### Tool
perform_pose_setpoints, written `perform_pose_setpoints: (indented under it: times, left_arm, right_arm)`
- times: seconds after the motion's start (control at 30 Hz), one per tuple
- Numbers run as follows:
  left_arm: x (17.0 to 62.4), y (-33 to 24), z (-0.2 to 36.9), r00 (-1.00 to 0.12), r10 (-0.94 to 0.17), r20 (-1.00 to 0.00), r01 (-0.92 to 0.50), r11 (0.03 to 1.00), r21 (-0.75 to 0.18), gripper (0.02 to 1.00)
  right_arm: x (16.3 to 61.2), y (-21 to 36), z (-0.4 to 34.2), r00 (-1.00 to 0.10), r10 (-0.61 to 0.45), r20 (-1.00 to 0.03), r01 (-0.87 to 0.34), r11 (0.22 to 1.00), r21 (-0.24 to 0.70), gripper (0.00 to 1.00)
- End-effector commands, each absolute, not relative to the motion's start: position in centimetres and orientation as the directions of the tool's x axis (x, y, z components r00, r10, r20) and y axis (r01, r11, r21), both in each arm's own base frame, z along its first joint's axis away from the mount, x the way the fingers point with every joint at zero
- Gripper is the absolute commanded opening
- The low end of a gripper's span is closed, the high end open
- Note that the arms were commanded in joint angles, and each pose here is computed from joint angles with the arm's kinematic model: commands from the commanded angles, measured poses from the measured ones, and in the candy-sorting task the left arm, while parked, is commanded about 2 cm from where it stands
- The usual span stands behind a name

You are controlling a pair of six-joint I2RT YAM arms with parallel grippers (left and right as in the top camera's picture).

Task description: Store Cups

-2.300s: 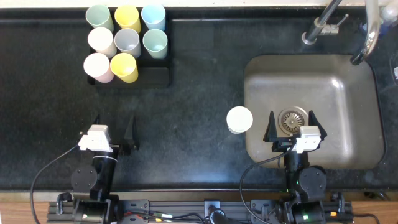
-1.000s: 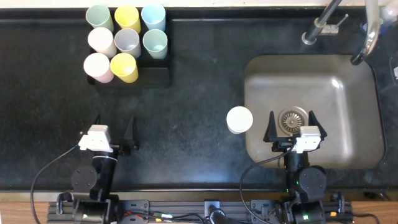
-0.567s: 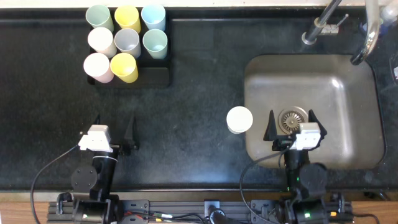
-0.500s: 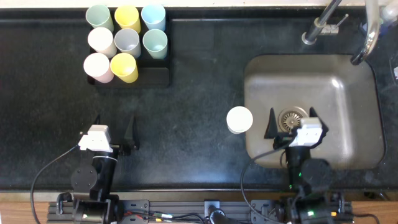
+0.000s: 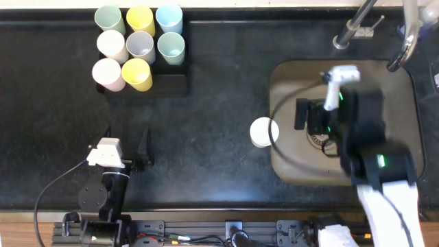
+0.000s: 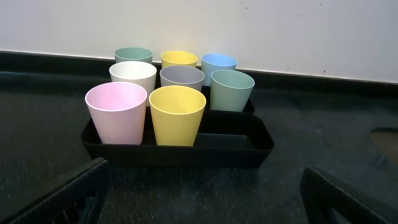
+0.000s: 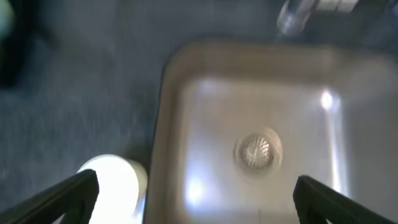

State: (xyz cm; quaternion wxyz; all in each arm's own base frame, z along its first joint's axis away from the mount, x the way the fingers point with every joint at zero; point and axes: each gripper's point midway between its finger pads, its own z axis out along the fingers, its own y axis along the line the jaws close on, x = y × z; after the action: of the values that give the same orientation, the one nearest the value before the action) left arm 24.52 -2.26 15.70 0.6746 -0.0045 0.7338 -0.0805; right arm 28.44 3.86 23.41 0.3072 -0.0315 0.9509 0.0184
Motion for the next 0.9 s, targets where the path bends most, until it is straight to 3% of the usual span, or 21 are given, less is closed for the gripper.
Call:
perform_pose_setpoints:
  times: [0.03,0.2,0.47,0.63,0.9]
  left_arm:
    - [24.4,-2.6,15.8,-0.085,-0.097,-0.992,0.12,0.987,-0.107,1.0]
    - [24.4,-2.6,15.8,-0.085,-0.097,-0.992,0.12,0.987,-0.107,0.998]
    - [24.4,-2.6,15.8,-0.085,-0.097,-0.992,0.12,0.987,-0.107,1.0]
    - [24.4,-2.6,15.8,-0.085,-0.097,-0.992,0.12,0.987,-0.107,0.998]
    - [24.4,-2.6,15.8,-0.085,-0.097,-0.992,0.12,0.987,-0.107,1.0]
  right_arm:
    - [28.8,6.3,21.6,-0.897,-0.082,-0.434,-0.126,0.989,0.074,0.998]
    - [28.1,8.0,17.2,-0.959,-0.159,-0.236,-0.176,0.983,0.057,0.998]
    - [27.9,8.4,13.4,-0.982,-0.174,-0.076,-0.178,0.983,0.046,1.0]
    - [26.6,9.3,11.4,-0.982,-0.184,0.05,-0.179,0.98,0.092,0.982]
    - [27.2,10.1,9.6,-0.982,-0.168,0.085,-0.159,0.982,0.101,0.882]
